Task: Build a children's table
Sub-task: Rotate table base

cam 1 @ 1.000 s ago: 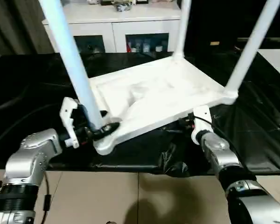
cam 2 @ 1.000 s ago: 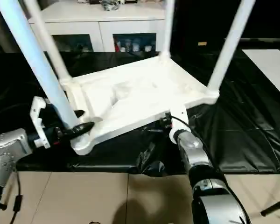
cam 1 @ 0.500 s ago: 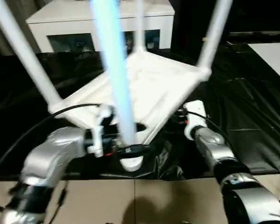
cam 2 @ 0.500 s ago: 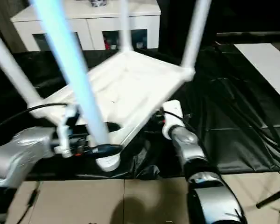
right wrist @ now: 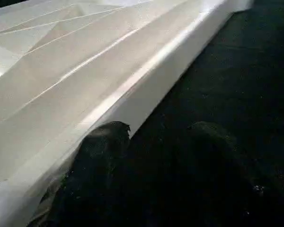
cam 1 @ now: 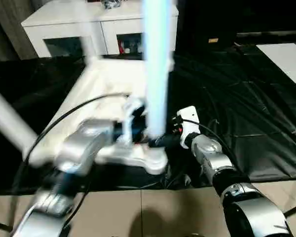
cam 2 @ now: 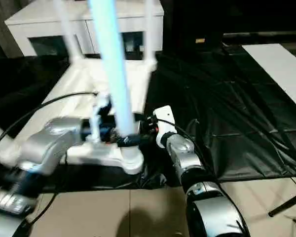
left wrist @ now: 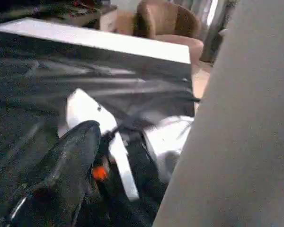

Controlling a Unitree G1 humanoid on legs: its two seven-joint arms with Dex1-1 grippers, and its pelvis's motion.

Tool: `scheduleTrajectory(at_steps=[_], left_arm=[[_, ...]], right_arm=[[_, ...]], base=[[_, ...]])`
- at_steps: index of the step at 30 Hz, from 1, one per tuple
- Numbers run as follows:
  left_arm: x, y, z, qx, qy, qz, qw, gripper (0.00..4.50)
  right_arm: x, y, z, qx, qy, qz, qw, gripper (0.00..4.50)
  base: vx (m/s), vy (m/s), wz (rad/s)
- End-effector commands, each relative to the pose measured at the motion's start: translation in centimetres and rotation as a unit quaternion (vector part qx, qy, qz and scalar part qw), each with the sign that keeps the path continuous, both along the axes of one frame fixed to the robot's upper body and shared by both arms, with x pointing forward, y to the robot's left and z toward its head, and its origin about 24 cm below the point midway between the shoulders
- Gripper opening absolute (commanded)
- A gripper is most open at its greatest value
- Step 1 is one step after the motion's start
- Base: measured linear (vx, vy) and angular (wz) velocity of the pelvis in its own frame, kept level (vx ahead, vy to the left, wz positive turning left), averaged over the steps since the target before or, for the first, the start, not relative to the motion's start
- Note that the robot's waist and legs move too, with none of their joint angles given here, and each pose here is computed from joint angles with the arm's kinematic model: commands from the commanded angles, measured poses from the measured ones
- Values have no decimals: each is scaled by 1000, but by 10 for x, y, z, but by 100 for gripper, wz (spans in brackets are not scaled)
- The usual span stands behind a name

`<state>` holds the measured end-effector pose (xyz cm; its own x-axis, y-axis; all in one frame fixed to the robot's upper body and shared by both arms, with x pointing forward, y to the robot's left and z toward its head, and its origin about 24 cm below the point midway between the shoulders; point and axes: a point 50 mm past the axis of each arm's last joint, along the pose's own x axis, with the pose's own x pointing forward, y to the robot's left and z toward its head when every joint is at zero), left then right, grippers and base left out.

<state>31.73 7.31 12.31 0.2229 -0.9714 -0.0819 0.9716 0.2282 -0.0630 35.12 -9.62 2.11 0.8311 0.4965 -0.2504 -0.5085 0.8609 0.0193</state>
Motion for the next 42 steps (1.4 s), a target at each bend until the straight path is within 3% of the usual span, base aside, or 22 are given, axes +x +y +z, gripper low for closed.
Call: scheduleTrajectory(at_steps=[1, 2, 3, 6, 9, 13, 15, 18, 21, 28, 33, 42], left_arm=[[10, -3, -2, 32, -25, 44, 998, 442], [19, 0, -4, 47, -43, 82, 995, 442], [19, 1, -4, 47, -44, 84, 994, 442], [25, 11, -3, 53, -64, 120, 989, 442], [23, 14, -4, 51, -63, 112, 990, 442], [9, 25, -19, 70, -37, 66, 995, 442], [5, 27, -24, 80, -30, 56, 995, 442], [-3, 40, -44, 124, -2, 30, 992, 442], [1, 50, -58, 164, 10, 42, 985, 417], [5, 58, -65, 205, 16, 28, 978, 371], [13, 60, -65, 219, 12, 29, 975, 335], [11, 67, -75, 255, 43, 1, 966, 286]], right_arm=[[1, 23, 7, -7, -14, 49, 999, 278], [5, 10, 8, -33, -20, 8, 999, 278], [6, 10, 8, -34, -20, 7, 999, 278], [15, -22, 16, -39, -34, -72, 996, 278], [18, -32, 19, -36, -38, -85, 995, 278], [19, -63, 33, -41, -64, -74, 994, 278], [19, -69, 35, -47, -69, -66, 994, 278], [9, -89, 39, -89, -74, 19, 993, 278], [-9, -93, 35, -128, -52, 141, 980, 278], [-33, -94, 34, -149, -11, 258, 954, 278], [-36, -88, 46, -125, -27, 272, 954, 278], [-40, -85, 54, -114, -23, 284, 952, 278]], base=[[0, 0, 0], [0, 0, 0], [0, 0, 0], [0, 0, 0], [0, 0, 0], [0, 0, 0], [0, 0, 0], [0, 0, 0], [0, 0, 0], [0, 0, 0], [0, 0, 0], [0, 0, 0]])
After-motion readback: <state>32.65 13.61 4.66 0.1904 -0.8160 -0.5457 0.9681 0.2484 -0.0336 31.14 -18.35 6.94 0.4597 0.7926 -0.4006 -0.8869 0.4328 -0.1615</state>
